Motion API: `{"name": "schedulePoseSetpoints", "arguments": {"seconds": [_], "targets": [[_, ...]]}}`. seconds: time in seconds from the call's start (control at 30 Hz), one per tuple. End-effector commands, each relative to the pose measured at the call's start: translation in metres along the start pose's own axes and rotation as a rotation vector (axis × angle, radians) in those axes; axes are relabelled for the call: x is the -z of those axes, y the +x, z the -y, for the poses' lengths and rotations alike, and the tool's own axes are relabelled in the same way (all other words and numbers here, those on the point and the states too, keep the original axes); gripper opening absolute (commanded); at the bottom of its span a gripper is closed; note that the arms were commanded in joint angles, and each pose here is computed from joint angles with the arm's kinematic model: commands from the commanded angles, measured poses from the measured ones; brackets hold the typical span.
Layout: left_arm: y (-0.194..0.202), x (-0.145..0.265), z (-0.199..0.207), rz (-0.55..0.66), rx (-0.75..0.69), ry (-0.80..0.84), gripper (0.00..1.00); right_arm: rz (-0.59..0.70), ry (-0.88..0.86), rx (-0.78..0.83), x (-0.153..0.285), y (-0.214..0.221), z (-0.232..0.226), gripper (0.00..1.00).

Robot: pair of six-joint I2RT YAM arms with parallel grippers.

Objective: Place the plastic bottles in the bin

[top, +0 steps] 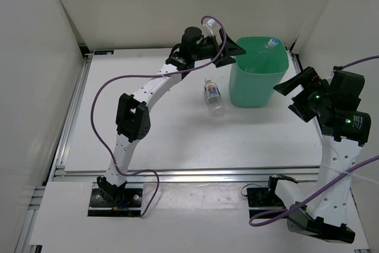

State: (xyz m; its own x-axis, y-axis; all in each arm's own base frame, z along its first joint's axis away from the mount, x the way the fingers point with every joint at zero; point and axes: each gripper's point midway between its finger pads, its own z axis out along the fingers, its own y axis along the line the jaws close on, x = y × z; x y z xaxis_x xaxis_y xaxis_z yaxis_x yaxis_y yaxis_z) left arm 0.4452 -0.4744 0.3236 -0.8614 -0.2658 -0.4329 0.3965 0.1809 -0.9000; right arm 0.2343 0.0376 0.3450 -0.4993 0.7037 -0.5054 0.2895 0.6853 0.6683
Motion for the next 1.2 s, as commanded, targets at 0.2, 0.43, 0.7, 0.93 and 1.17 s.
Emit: {"name": "schedulePoseSetpoints", "arguments": {"seconds": [0.2, 0.43, 0.7, 0.93, 1.17], "targets": [[0.003, 0.087, -0.081, 0.054, -0.001, -0.367, 1.0, 0.014, -0.033, 0.021, -0.009, -0.01, -0.006, 1.0], [0.022, 0.075, -0.152, -0.072, 0.039, -0.524, 1.0, 0.027, -0.017, 0.049, -0.009, -0.012, -0.002, 1.0], [0.035, 0.075, -0.205, -0.129, 0.004, -0.712, 1.0, 0.037, 0.025, 0.052, -0.009, -0.013, 0.006, 1.0], [0.069, 0.074, -0.24, -0.224, 0.038, -0.774, 1.0, 0.049, 0.041, 0.071, -0.011, -0.02, 0.007, 1.0], [0.105, 0.072, -0.268, -0.313, 0.128, -0.779, 1.0, 0.053, 0.062, 0.077, -0.011, -0.02, 0.012, 1.0]]}}
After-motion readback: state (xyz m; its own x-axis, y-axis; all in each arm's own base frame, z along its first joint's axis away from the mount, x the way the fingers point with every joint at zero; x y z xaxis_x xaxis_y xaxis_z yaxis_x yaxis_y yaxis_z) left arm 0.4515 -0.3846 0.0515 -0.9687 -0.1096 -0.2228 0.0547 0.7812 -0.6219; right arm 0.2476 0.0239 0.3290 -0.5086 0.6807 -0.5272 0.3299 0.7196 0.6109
